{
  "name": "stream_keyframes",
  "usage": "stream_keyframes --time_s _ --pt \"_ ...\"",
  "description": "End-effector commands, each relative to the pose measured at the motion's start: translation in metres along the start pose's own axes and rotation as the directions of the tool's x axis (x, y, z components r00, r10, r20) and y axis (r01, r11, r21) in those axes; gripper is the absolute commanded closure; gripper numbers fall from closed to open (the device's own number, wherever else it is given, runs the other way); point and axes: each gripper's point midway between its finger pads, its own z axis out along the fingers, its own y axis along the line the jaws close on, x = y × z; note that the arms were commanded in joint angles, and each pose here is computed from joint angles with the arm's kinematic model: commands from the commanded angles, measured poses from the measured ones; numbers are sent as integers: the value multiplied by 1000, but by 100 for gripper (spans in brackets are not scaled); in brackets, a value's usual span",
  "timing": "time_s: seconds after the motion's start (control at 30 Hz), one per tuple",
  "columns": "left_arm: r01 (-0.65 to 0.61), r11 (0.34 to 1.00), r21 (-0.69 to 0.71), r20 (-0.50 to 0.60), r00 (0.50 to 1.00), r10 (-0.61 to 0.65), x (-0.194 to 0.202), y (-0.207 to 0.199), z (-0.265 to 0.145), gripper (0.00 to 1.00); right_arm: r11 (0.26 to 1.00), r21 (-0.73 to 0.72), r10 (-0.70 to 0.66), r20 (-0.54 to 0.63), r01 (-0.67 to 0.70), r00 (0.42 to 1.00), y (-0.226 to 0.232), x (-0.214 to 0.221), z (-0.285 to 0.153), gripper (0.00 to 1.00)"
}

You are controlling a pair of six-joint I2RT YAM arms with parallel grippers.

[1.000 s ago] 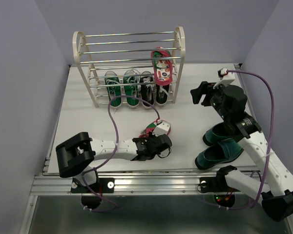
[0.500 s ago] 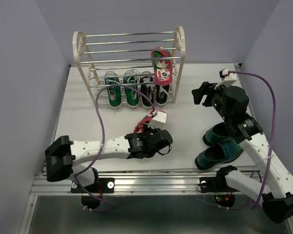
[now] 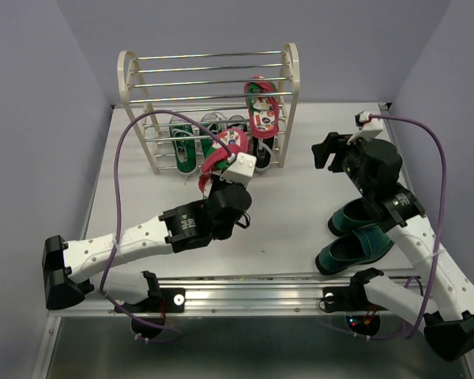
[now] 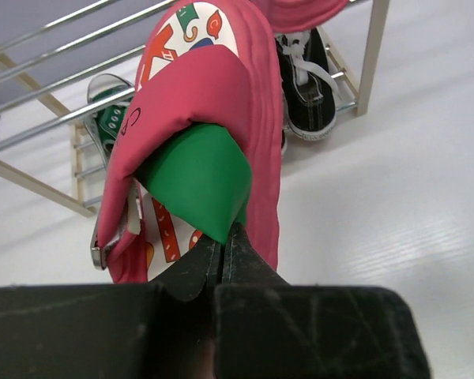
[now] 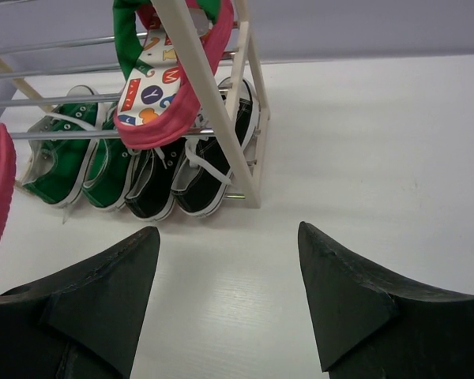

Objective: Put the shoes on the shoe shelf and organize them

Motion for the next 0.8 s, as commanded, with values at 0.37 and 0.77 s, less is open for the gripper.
stream_keyframes --time_s 0.37,0.77 --pt "2 996 -91 191 981 16 -111 58 71 100 998 60 -28 77 23 997 -11 -22 -12 24" --pt "69 983 -167 239 971 -27 -133 68 117 100 998 62 -33 74 28 997 -12 -21 -12 24"
